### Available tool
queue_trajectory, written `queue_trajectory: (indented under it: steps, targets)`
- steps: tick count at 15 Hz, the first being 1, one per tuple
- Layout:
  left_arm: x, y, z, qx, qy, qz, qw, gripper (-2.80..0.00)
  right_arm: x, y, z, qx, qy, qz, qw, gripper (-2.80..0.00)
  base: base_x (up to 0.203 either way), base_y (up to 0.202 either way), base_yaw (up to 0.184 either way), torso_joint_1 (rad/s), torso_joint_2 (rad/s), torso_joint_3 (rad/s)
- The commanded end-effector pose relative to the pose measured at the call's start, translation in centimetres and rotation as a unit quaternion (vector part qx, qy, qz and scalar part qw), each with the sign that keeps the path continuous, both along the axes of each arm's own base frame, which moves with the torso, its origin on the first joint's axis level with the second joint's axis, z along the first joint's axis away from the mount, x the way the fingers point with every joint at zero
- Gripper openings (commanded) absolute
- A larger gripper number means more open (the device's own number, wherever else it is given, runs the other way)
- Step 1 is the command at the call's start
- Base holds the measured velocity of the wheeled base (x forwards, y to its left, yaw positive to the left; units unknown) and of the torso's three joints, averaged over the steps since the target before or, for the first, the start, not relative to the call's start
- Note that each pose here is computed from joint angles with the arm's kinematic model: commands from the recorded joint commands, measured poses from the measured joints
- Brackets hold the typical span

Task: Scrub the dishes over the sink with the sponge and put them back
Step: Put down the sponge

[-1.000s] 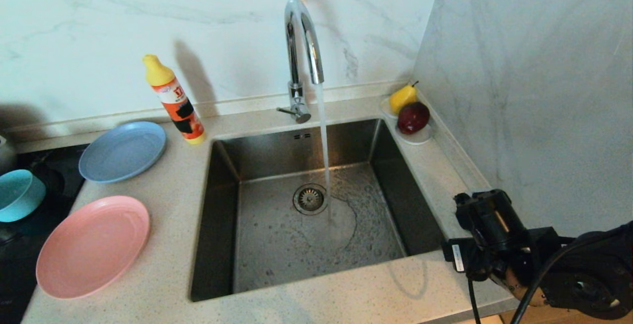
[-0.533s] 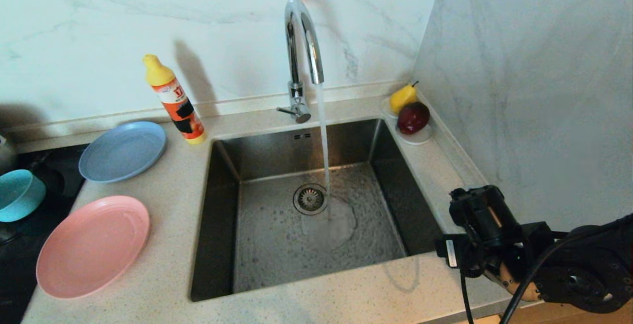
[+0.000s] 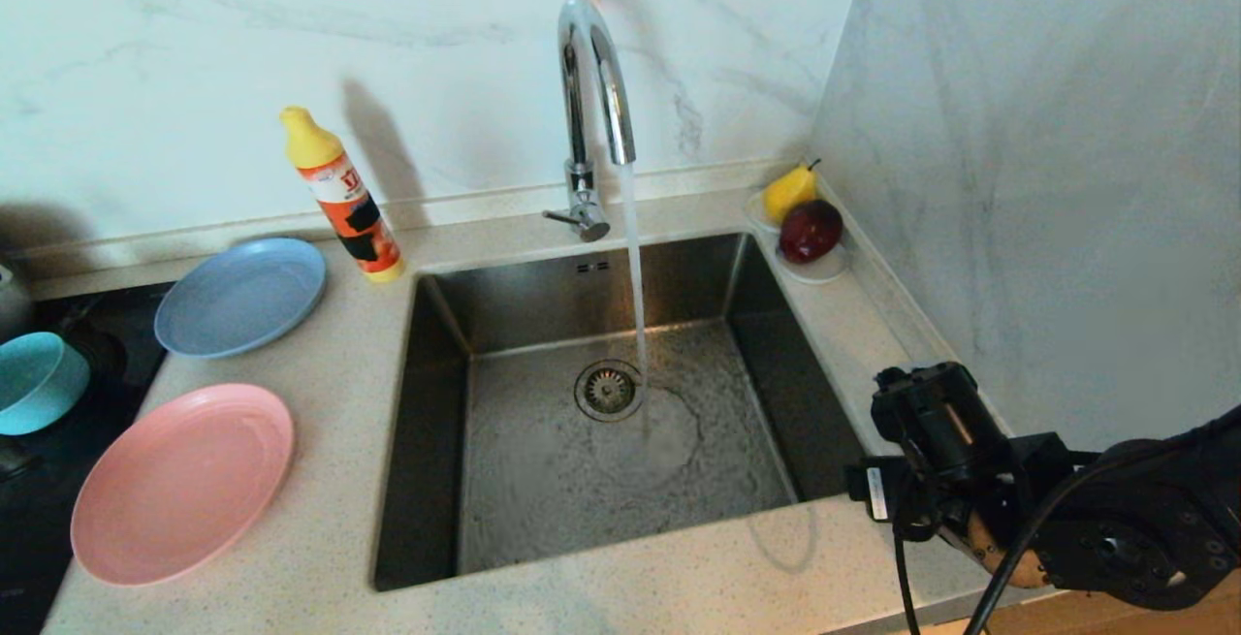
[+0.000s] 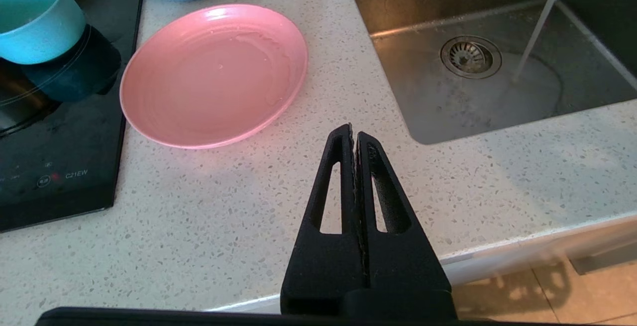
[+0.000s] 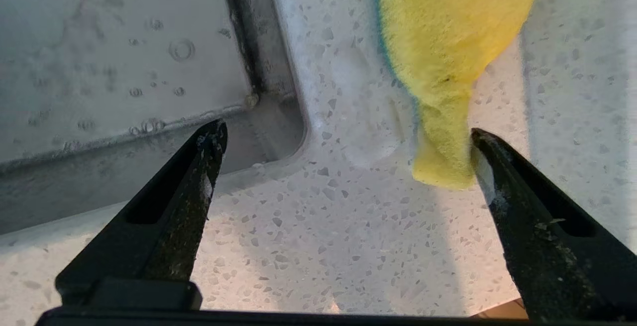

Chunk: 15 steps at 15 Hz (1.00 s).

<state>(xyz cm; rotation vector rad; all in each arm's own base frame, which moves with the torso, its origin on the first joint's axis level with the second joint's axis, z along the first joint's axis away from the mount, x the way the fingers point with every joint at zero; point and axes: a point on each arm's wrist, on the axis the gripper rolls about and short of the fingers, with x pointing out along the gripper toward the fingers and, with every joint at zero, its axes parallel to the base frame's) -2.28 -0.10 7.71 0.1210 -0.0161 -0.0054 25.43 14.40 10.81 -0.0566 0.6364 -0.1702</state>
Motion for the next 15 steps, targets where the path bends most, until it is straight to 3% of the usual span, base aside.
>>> queue_trajectory:
  steps: [1, 7, 13, 14, 15]
  targets:
    - [0.1, 0.0, -0.5, 0.0, 0.009, 0.0, 1.0, -2.8, -0.2, -0.1, 0.6, -0.002, -0.013, -0.005, 1.0, 0.0, 0.0, 0.0, 0.0, 0.0, 0.0, 0.0]
    - [0.1, 0.0, -0.5, 0.0, 0.009, 0.0, 1.0, -2.8, -0.4, 0.0, 1.8, -0.002, -0.04, -0.013, 0.999, 0.0, 0.0, 0.0, 0.0, 0.0, 0.0, 0.0]
    - [0.1, 0.0, -0.5, 0.0, 0.009, 0.0, 1.0, -2.8, -2.3, 0.6, 7.5, -0.027, -0.128, 0.06, 0.99, 0.0, 0.0, 0.0, 0.0, 0.0, 0.0, 0.0]
    - [0.1, 0.0, -0.5, 0.0, 0.009, 0.0, 1.0, -2.8, -2.8, 0.7, 8.0, -0.024, -0.136, 0.068, 0.988, -2.8, 0.0, 0.0, 0.0, 0.0, 0.0, 0.0]
    - [0.1, 0.0, -0.5, 0.0, 0.009, 0.0, 1.0, -2.8, -3.2, 0.6, 8.6, -0.02, -0.143, 0.071, 0.987, -2.8, 0.0, 0.0, 0.0, 0.0, 0.0, 0.0]
